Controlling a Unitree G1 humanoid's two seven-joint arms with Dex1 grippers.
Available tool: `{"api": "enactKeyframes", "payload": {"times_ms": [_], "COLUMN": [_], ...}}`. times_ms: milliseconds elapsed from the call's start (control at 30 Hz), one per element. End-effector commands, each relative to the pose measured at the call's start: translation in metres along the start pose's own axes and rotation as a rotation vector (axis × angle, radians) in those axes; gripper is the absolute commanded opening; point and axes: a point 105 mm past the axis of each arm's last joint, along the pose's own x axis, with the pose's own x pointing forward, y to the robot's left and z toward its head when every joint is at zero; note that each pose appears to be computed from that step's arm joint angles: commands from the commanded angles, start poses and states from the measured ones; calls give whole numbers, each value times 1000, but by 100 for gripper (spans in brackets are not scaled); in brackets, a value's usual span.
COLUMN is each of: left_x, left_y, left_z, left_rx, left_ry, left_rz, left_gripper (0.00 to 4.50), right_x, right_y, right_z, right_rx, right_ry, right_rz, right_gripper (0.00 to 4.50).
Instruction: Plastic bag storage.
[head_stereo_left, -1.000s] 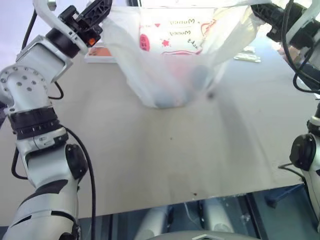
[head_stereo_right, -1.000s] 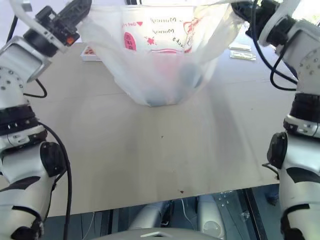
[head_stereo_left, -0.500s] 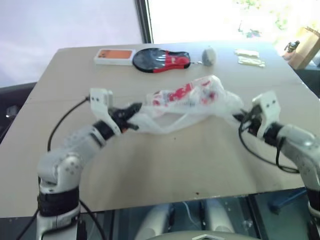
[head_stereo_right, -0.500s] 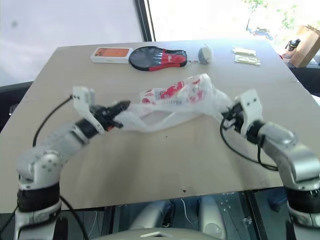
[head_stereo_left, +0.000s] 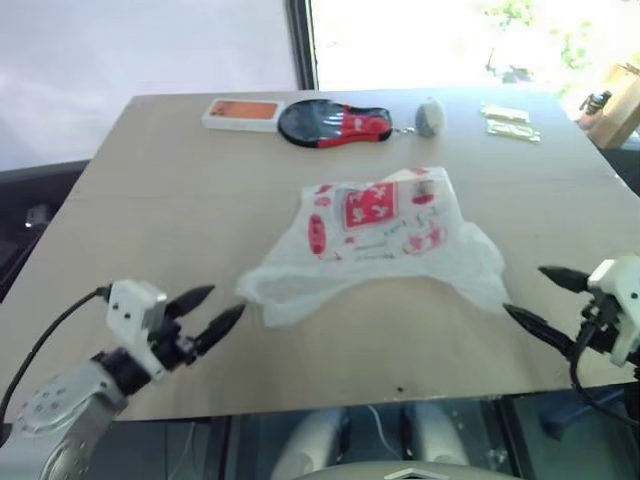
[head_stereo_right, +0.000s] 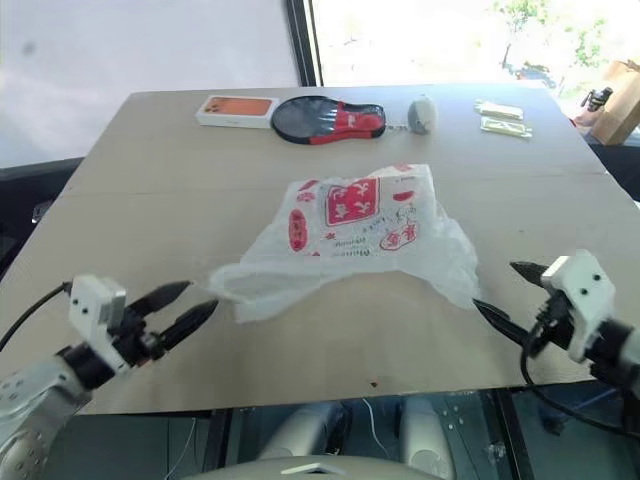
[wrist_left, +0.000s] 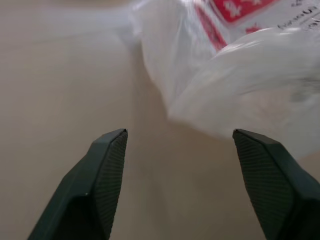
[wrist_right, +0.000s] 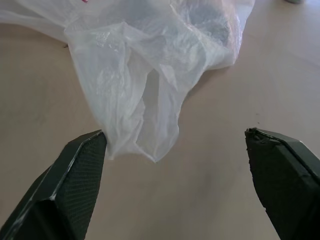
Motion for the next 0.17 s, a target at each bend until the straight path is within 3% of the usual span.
{"api": "enactKeyframes", "payload": {"times_ms": [33,167], "left_x": [-13,-14], "left_y": [13,18], "left_z": [3,10], "left_rx": [49,61], "left_ry": [-3,-30], "left_rz": [30,48], "left_gripper": [341,341], "right_x": [-8,-7], "right_y": [-14,-19], "right_z": [1,-7], "right_rx": [-63,-57], "right_ry": [1,2], "right_rz": [-30,-29], "right_gripper": [448,448]}}
